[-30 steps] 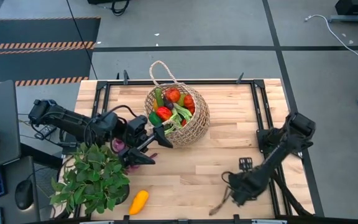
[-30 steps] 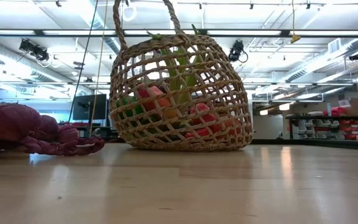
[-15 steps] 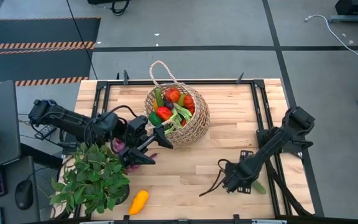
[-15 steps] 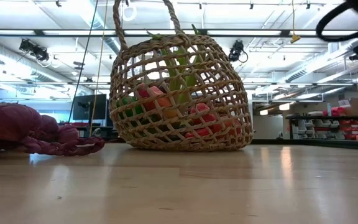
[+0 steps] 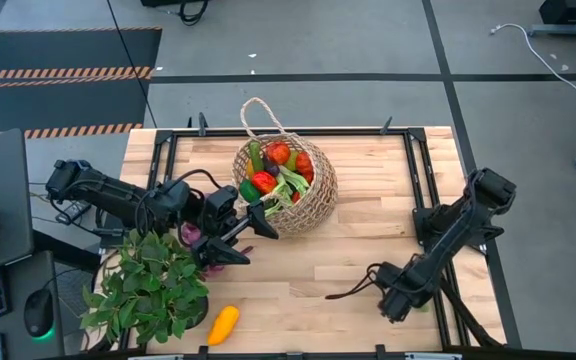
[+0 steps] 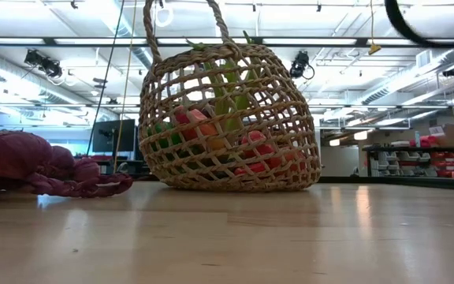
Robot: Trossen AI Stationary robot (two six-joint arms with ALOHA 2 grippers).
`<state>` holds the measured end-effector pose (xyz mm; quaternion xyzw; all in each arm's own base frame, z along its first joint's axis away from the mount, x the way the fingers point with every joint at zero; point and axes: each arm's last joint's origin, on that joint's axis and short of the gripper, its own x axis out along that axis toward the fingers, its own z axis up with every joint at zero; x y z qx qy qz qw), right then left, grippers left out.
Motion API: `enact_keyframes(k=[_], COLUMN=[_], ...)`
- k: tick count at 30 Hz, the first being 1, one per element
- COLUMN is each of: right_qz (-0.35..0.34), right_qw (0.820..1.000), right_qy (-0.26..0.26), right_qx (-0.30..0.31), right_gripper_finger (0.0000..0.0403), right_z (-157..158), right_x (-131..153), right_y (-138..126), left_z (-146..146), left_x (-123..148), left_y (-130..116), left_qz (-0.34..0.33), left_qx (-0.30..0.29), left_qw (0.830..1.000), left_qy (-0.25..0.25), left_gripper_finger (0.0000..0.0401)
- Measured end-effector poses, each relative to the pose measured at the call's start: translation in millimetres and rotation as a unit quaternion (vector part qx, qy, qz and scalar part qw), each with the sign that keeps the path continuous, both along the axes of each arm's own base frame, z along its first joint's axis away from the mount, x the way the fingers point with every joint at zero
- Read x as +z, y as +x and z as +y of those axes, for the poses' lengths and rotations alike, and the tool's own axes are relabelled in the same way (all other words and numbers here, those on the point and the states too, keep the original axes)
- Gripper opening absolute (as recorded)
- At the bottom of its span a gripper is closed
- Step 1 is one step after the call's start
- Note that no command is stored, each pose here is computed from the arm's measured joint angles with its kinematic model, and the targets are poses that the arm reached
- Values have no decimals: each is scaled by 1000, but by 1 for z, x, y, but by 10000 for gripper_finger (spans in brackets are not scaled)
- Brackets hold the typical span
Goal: Build produce basket
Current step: Put the cucumber into the brown basket
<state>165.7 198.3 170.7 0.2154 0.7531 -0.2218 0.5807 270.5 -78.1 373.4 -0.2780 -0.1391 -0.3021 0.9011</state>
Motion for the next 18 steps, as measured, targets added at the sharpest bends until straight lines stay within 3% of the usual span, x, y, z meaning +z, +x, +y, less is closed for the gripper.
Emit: enact_keyframes(k=[4, 14, 18], right_qz=[21, -24, -50], right_qw=[1000, 998, 995], right_qy=[2, 16, 21], right_qx=[-15, -61, -89], right_gripper_finger=[347, 343, 303], right_z=[1, 19, 25], right_x=[-14, -23, -23], right_y=[-13, -26, -27], left_z=[0, -1, 0], left_x=[0, 0, 0], left_y=[0, -1, 0], left_qz=[6, 8, 8], left_qx=[-7, -25, -22], left_qw=[1000, 1000, 1000], left_qy=[-9, -11, -10], left_gripper_finger=[396, 396, 396])
